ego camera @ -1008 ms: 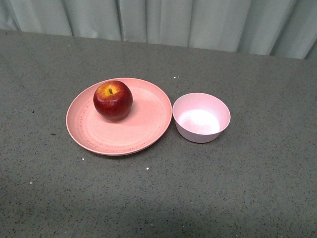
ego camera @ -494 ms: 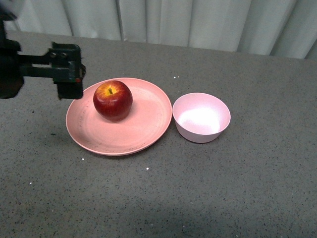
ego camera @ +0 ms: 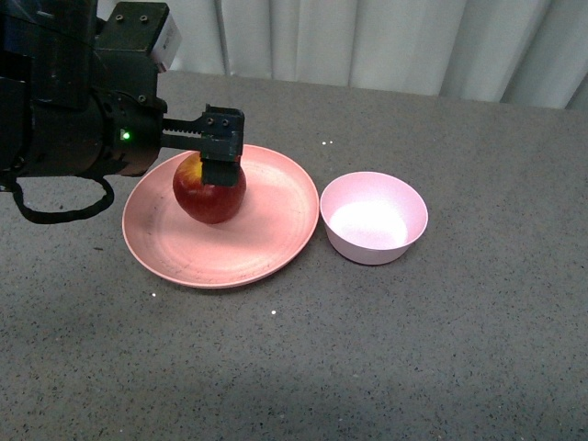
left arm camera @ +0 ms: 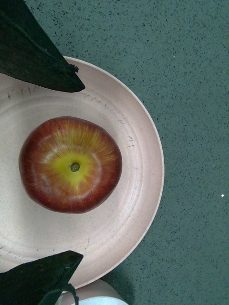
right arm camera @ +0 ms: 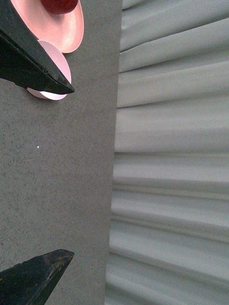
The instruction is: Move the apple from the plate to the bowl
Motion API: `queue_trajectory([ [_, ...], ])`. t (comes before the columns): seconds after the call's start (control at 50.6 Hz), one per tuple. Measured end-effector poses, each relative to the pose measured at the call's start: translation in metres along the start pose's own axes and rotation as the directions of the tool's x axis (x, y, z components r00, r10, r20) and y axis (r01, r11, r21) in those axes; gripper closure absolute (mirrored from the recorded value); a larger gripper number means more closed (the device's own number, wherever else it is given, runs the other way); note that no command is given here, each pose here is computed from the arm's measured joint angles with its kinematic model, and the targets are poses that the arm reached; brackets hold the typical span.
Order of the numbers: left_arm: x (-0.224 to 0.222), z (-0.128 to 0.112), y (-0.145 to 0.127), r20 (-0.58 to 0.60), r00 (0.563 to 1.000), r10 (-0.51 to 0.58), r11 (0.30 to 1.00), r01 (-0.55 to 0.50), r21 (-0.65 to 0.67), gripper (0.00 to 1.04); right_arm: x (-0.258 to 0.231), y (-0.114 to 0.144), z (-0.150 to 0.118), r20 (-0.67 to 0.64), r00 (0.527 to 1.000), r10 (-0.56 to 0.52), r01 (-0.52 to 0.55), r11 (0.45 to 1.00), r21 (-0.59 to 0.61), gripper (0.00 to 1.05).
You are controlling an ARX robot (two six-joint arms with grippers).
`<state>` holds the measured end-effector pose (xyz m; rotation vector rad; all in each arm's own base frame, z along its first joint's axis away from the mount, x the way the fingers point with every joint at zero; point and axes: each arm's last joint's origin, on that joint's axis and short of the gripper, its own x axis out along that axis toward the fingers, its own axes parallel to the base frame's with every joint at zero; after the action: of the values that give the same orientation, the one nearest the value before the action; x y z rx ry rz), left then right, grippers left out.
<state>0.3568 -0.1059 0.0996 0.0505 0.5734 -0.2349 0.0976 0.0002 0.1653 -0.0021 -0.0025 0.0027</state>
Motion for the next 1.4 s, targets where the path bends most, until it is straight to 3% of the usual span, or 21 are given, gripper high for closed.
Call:
queue_trajectory([
  [0.198,0.017,0.002,-0.005,-0.015,1.0,0.012,1.0,-0.012,0.022,0.07,0.0,0.0,0.0,0.0,1.0,0.0,0.0,1.0,0.0,0.09],
  [0.692,0.04,-0.025,-0.008,-0.124,0.991,0.039,0.999,-0.035,0.032,0.07,0.0,0.0,0.0,0.0,1.0,0.0,0.0,1.0,0.0,0.09],
  [0.81,0.04,-0.025,-0.007,-0.128,0.991,0.039,0.999,-0.037,0.022,0.25,0.0,0.0,0.0,0.0,1.0,0.0,0.0,1.0,0.0,0.09],
  [1.047,0.038,-0.025,-0.008,-0.116,0.993,0.033,0.999,-0.031,0.02,0.29,0.0,0.0,0.0,0.0,1.0,0.0,0.0,1.0,0.0,0.09],
  [1.205,0.028,-0.014,-0.025,-0.08,0.996,-0.03,0.999,0.034,0.039,0.29,0.0,0.0,0.0,0.0,1.0,0.0,0.0,1.0,0.0,0.09],
  [1.403,0.015,0.017,-0.078,-0.015,0.974,-0.225,0.965,0.224,0.136,0.29,0.0,0.0,0.0,0.0,1.0,0.0,0.0,1.0,0.0,0.09],
])
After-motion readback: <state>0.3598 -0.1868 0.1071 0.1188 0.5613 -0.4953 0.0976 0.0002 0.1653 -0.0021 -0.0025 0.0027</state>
